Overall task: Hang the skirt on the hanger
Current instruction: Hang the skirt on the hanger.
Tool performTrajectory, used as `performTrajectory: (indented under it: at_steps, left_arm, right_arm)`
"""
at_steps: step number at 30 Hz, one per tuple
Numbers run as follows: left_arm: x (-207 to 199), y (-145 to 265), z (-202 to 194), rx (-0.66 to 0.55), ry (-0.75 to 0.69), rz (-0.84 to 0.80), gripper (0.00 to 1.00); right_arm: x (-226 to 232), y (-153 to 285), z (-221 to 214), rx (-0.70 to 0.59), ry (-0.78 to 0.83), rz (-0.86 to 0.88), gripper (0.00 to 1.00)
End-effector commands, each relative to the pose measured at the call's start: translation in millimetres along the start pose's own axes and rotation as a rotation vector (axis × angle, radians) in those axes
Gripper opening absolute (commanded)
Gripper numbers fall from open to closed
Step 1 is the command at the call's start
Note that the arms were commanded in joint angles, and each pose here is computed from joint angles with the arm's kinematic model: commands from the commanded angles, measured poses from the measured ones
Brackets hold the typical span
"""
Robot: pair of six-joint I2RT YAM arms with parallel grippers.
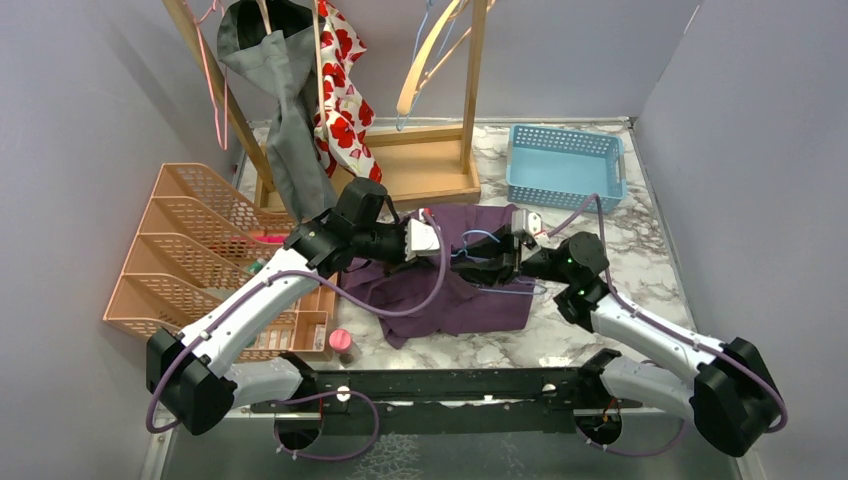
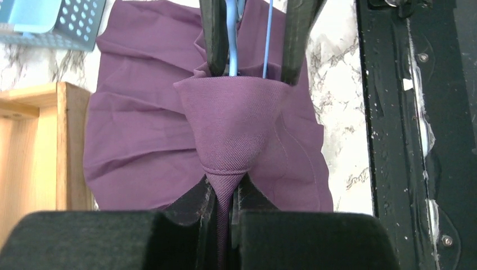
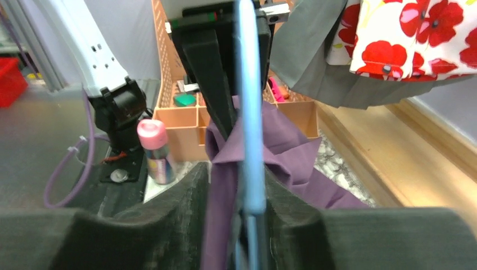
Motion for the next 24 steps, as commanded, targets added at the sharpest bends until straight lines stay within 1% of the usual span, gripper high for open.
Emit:
performTrajectory:
  at_steps: [1,2,5,7,10,12,14,15,17,21,24]
  left_arm:
    - [15.7,10.6,8.3,0.007,0.061,0.18,0.0]
    - [19.9,14.6,5.8,0.025,0.091,0.25,0.0]
    - [22.3,27.4,7.3,0.004,0.177,0.4,0.0]
    - [24.3,36.9,7.5,-0.011,0.219,0.501,0.0]
    - [25.1,44.9,6.4,-0.016,0.266,0.581,0.0]
    - [23.5,45.9,8.2,-0.027,0.272,0.578,0.0]
    - [21.1,44.9,11.2,-0.048,0.27,0.557,0.0]
    - [20.9,44.9,11.8,-0.053,0.27,0.556,0.0]
    - [21.1,45.0,11.9,-0.054,0.27,0.557,0.0]
    - [22.5,45.5,13.2,-0.055,0.272,0.562,0.0]
    - [22.2,45.3,12.5,-0.054,0.277,0.563,0.0]
  right_arm:
    - [-1.2,3.6,21.8,-0.007,0.001,-0.093,0.47]
    - [-2.1,6.2,24.3,0.0,-0.004,-0.127,0.51]
    - [-6.7,16.3,29.9,0.005,-0.036,-0.257,0.53]
    - [-13.6,24.0,33.1,0.004,-0.106,-0.387,0.54]
    - [-25.0,36.8,33.7,0.013,-0.268,-0.611,0.54]
    - [-30.5,46.5,29.9,0.045,-0.403,-0.766,0.55]
    - [-33.0,60.6,15.0,0.123,-0.538,-0.937,0.55]
    - [-33.9,65.9,10.5,0.127,-0.62,-1.023,0.55]
    - [-33.6,79.6,-7.4,0.159,-0.722,-1.171,0.56]
    - [-27.0,101.2,-43.8,0.224,-0.866,-1.374,0.58]
    - [-21.8,106.3,-63.2,0.273,-0.937,-1.425,0.6]
Point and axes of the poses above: each gripper's point midway between its finger pads, its own y axis back along the fingers, its own x axis along the line the jaws close on, z = x × y, the point moved 6 cm from there along y, back along the fingers, and after that the axes turned 4 degrees about -y, right-handed, at the moved point
